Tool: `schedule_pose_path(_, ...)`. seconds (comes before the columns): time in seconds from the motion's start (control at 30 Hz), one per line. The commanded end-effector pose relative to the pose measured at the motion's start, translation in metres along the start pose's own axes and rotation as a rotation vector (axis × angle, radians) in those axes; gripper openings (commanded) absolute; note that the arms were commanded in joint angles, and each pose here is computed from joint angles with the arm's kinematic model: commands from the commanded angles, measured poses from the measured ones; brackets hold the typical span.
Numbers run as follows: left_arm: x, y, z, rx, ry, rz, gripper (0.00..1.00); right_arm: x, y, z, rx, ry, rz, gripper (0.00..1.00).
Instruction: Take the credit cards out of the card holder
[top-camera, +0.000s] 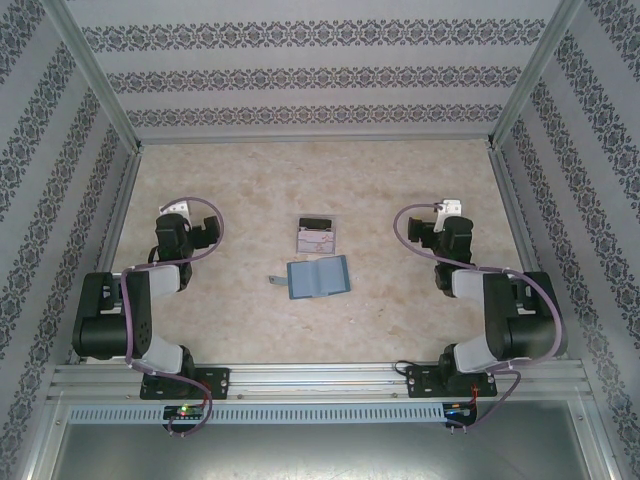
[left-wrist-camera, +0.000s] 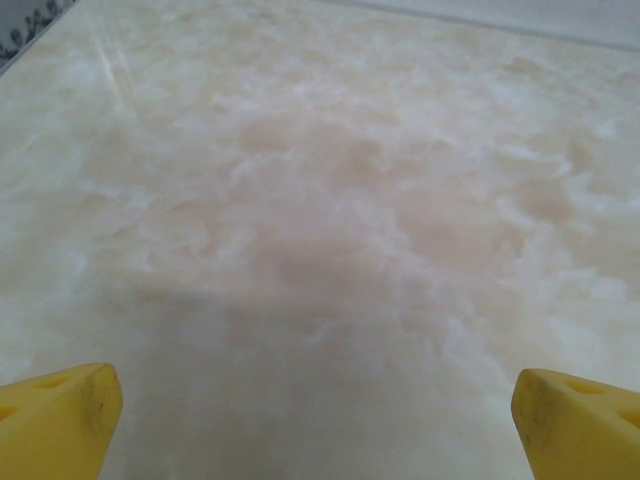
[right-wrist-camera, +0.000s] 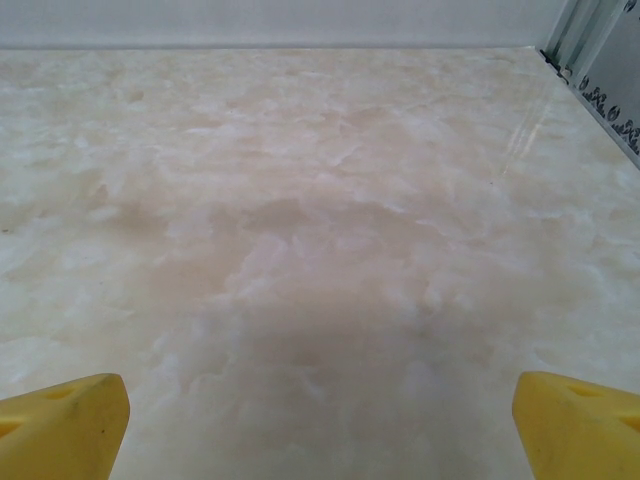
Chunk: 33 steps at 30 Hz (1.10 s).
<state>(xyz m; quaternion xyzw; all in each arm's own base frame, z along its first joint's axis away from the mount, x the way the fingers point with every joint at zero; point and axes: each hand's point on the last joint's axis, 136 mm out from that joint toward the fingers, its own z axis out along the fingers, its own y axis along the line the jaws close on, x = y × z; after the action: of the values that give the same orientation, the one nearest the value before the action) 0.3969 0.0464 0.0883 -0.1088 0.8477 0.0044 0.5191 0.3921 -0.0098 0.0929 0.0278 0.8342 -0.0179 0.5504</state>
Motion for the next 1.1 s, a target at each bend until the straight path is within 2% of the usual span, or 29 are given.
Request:
schedule_pose_path(0.0,-0.010,-0.010,-0.001,0.068,-0.058,0.023,1.00,-0.013,0.009,-0.001,-0.034,-0.083,0.000,0.98)
schedule_pose_path(0.27,-0.010,-0.013,-0.005,0.089,-0.081,0.035,1.00,-0.012,0.009,-0.001,-0.032,-0.080,-0.001,0.98)
schedule_pose_path(0.43,-0.009,-0.015,-0.015,0.097,-0.144,0.047,1.00,-0.013,0.009,-0.001,-0.032,-0.082,-0.001,0.98)
schedule_pose_path(0.57,0.001,-0.017,-0.014,0.062,-0.149,0.082,1.00,-0.013,0.009,-0.001,-0.033,-0.082,-0.002,0.98)
schedule_pose_path(0.63,0.000,-0.019,-0.008,0.057,-0.203,0.094,1.00,-0.012,0.009,-0.001,-0.033,-0.080,-0.003,0.98)
schedule_pose_path(0.7,0.006,-0.016,-0.004,0.008,-0.120,0.105,1.00,-0.012,0.009,-0.001,-0.032,-0.080,-0.004,0.98)
schedule_pose_path(0.77,0.002,-0.020,-0.003,-0.006,-0.162,0.133,1.00,-0.012,0.009,-0.001,-0.033,-0.080,-0.004,0.98)
schedule_pose_path(0.83,0.006,-0.019,-0.002,-0.011,-0.128,0.134,1.00,-0.013,0.009,-0.001,-0.032,-0.081,-0.001,0.98)
schedule_pose_path(1.07,0.004,-0.022,-0.003,-0.002,-0.143,0.135,1.00,-0.012,0.010,-0.001,-0.036,-0.080,-0.006,0.98)
